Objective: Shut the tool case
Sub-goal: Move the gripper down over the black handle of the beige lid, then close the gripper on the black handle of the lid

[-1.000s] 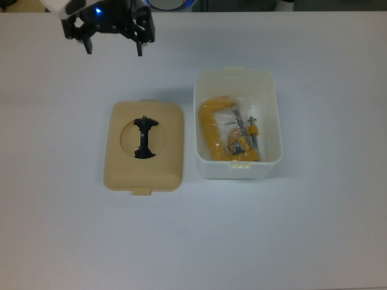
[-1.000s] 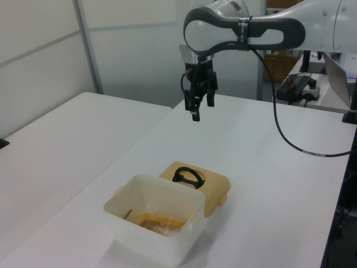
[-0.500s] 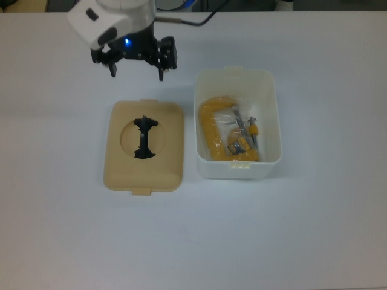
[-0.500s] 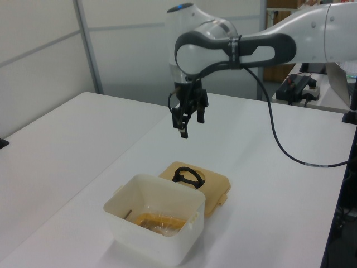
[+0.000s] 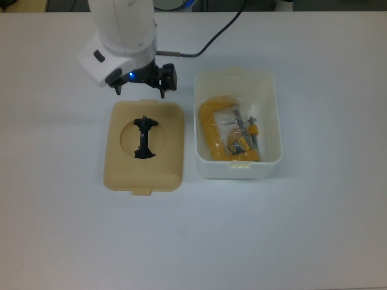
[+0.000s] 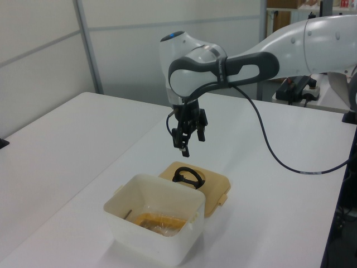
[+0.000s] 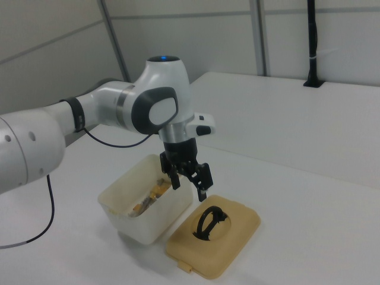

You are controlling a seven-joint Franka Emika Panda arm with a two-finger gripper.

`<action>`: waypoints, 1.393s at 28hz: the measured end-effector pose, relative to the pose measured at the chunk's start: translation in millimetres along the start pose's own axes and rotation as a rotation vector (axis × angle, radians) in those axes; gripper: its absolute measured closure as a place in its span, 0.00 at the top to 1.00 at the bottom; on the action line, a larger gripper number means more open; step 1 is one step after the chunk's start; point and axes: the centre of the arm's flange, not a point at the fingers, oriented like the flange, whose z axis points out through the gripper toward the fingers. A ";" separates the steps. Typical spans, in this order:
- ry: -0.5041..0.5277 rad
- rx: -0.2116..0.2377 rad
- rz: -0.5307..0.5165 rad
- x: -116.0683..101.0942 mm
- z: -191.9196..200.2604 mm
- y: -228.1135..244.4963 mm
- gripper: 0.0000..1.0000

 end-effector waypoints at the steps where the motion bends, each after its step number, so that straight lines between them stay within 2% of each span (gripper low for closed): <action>1: -0.003 0.001 0.000 2.2 4.6 -0.1 1.00; 11: 0.052 0.010 -0.004 27.7 43.6 -2.2 1.00; 26: 0.048 -0.002 -0.037 40.3 88.4 -19.8 0.99; 31: 0.049 -0.009 -0.040 40.4 88.2 -19.6 0.81; 32: 0.050 -0.015 -0.042 40.5 88.1 -19.1 0.74; 36: 0.050 -0.023 -0.044 40.5 88.1 -18.5 0.63; 37: 0.050 -0.024 -0.044 40.5 88.1 -18.3 0.56; 39: 0.050 -0.024 -0.044 40.5 88.2 -18.0 0.51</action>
